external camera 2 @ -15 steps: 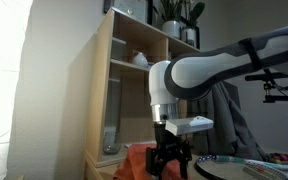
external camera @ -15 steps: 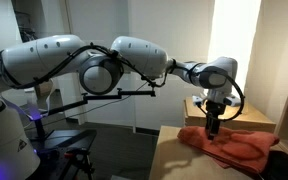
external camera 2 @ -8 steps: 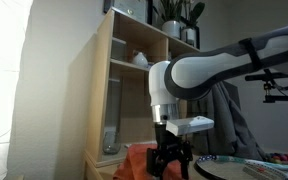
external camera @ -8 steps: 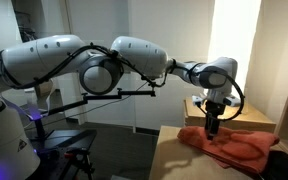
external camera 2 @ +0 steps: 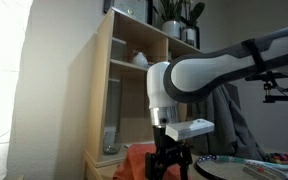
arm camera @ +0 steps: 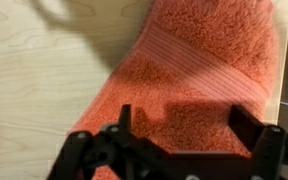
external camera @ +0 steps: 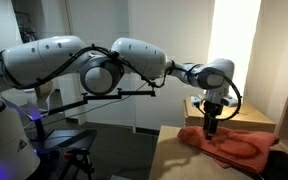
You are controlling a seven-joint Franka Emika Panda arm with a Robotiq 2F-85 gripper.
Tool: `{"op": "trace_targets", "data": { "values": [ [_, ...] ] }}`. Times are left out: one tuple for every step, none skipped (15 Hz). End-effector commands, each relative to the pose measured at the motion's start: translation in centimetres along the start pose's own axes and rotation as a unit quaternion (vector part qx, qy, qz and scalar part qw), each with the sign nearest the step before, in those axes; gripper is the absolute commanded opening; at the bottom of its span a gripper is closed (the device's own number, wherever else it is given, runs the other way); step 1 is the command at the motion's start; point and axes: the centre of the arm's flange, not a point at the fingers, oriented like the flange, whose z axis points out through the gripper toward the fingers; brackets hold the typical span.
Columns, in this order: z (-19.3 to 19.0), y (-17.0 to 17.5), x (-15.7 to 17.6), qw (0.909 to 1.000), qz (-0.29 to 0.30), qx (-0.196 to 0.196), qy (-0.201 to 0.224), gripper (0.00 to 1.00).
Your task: Use the orange towel to wipe the counter
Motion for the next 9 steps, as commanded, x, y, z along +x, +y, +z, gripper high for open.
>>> {"op": "trace_targets", "data": {
  "values": [
    [-0.4,-3.5,1.3,0.9994,-0.012,-0.024,0.022,1.00],
    [-0.5,-4.2,1.3,0.9992,-0.015,-0.027,0.026,1.00],
    [-0.6,-4.6,1.3,0.9989,-0.021,-0.032,0.027,1.00],
    [-0.6,-5.1,1.4,0.9987,-0.025,-0.033,0.029,1.00],
    [-0.6,-5.4,1.5,0.9987,-0.025,-0.032,0.032,1.00],
    [-0.6,-5.6,1.7,0.9987,-0.024,-0.030,0.034,1.00],
    [-0.6,-5.6,2.1,0.9987,-0.025,-0.027,0.034,1.00],
    [-0.7,-5.4,2.6,0.9987,-0.014,-0.024,0.042,1.00],
    [-0.7,-5.2,3.2,0.9989,-0.009,-0.016,0.044,1.00]
  ]
}}
